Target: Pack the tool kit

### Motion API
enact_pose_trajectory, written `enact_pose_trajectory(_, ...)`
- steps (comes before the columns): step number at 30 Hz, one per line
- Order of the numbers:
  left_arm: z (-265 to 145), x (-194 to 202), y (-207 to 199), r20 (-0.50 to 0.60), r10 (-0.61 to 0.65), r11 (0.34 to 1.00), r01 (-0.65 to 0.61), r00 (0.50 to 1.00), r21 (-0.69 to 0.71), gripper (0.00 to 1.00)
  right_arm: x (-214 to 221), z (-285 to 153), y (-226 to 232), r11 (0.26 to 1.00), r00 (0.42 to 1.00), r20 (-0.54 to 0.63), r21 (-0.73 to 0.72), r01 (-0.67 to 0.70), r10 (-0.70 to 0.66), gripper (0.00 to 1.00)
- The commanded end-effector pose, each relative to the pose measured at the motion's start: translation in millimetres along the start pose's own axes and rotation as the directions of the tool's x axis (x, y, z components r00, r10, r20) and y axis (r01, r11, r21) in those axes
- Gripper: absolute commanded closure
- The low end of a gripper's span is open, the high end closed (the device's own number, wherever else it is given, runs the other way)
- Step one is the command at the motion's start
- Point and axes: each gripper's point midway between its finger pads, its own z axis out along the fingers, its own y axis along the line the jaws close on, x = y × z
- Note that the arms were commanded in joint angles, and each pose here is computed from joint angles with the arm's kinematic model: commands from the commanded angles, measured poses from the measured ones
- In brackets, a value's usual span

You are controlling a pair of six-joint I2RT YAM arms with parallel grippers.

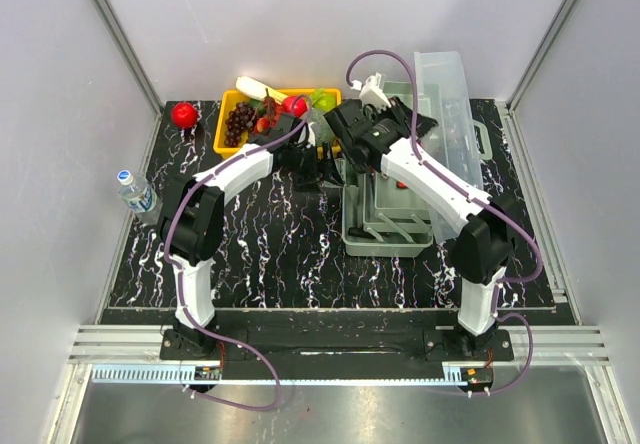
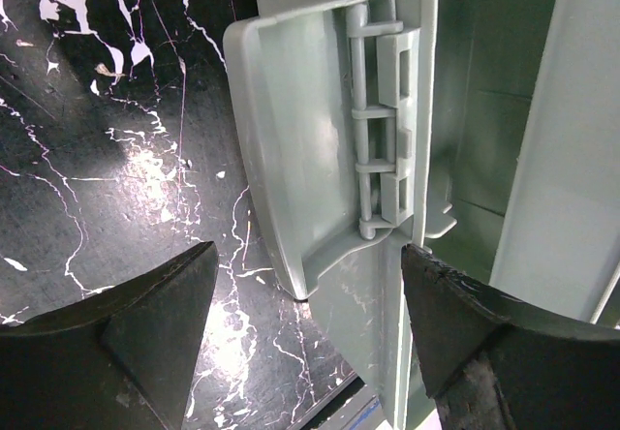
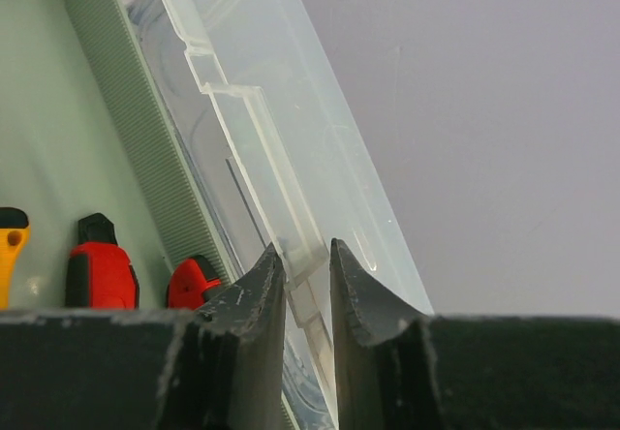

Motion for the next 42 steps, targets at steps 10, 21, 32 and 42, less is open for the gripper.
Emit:
enact_pose_trajectory(10,5.2,18.7,4.1,-0.049,0.000,1.000,0.001,0.999,0.027,0.20,-54.8,-49.0,25.0,0.958,0.954,0.107,-0.105,-0.268,0.279,0.41)
enact_pose_trajectory(21,2.0,15.7,14.3,-0.041,-0.024,0.999,0.025,0.999,0.025,0.20,-85.2,-92.2,22.4,0.932,0.919,0.173,-0.141,-0.333,0.355,0.29)
enact_pose_trajectory(32,0.4,16.1,13.3,-0.038,-0.036,0.998,0.037,0.999,0.040,0.20,-87.8,-94.6,-24.0,0.911,0.919,0.076,-0.185,-0.367,0.386,0.27)
enact_pose_trajectory(42,-45.6,-5.3,-5.0,0.092,0.020,1.000,-0.021,0.996,0.017,0.20,-93.5,-94.0,-54.6,0.910,0.927,0.045,-0.215,-0.355,0.372,0.22)
